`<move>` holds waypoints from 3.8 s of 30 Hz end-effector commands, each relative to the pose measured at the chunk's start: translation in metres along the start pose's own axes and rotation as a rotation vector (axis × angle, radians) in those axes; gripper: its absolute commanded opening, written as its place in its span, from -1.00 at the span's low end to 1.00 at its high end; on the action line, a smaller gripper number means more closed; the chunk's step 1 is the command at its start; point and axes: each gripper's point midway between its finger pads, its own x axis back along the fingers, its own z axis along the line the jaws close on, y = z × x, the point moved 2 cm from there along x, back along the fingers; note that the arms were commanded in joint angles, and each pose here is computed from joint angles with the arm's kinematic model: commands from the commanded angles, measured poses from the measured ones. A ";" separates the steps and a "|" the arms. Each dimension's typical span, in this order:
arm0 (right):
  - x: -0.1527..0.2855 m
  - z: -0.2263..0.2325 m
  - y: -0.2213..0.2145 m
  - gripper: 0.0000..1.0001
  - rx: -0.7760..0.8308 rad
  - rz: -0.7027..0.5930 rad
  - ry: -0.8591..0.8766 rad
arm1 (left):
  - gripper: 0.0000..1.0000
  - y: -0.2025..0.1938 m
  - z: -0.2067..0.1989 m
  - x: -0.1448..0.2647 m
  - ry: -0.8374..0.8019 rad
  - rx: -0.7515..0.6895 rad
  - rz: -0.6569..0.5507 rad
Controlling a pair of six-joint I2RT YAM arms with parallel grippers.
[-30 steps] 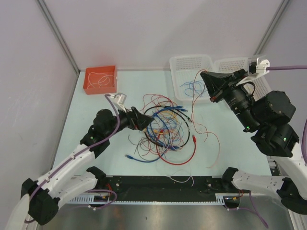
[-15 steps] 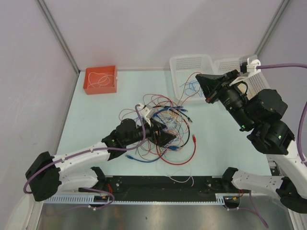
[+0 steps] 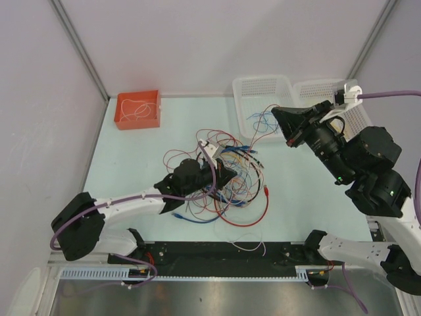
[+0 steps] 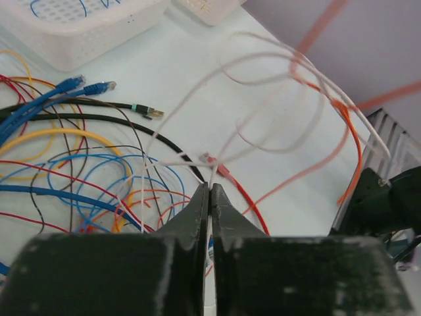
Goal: Untangle the cables
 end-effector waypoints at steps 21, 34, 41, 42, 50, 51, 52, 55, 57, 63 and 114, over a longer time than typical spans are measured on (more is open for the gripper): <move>0.019 -0.030 -0.099 -1.00 -0.020 0.196 -0.095 | -1.00 0.315 -0.034 0.225 0.373 -0.141 -0.638; 0.008 -0.035 -0.264 -1.00 -0.067 0.533 -0.109 | -1.00 0.397 -0.072 0.229 0.325 -0.189 -0.700; 0.002 -0.041 -0.293 -0.19 -0.033 0.588 -0.135 | -1.00 0.394 -0.062 0.215 0.368 -0.217 -0.660; 0.001 -0.040 -0.287 0.00 -0.041 0.566 -0.131 | -1.00 0.393 -0.060 0.211 0.377 -0.227 -0.644; 0.001 -0.024 -0.215 0.88 -0.070 0.403 -0.101 | -1.00 0.405 -0.050 0.209 0.451 -0.261 -0.640; 0.002 -0.023 -0.208 0.89 -0.066 0.389 -0.096 | -1.00 0.406 -0.049 0.209 0.457 -0.263 -0.639; 0.004 -0.021 -0.198 0.89 -0.073 0.364 -0.085 | -0.99 0.409 -0.050 0.209 0.454 -0.263 -0.644; 0.008 -0.017 -0.180 0.85 -0.086 0.320 -0.058 | -1.00 0.414 -0.051 0.208 0.460 -0.268 -0.660; 0.011 -0.015 -0.175 0.82 -0.092 0.306 -0.044 | -1.00 0.415 -0.046 0.206 0.489 -0.283 -0.653; 0.023 -0.020 -0.169 0.79 -0.103 0.302 -0.058 | -1.00 0.408 -0.003 0.191 0.666 -0.283 -0.608; 0.036 -0.074 -0.189 0.84 -0.090 0.329 -0.211 | -1.00 0.479 0.283 0.224 1.512 0.046 -1.150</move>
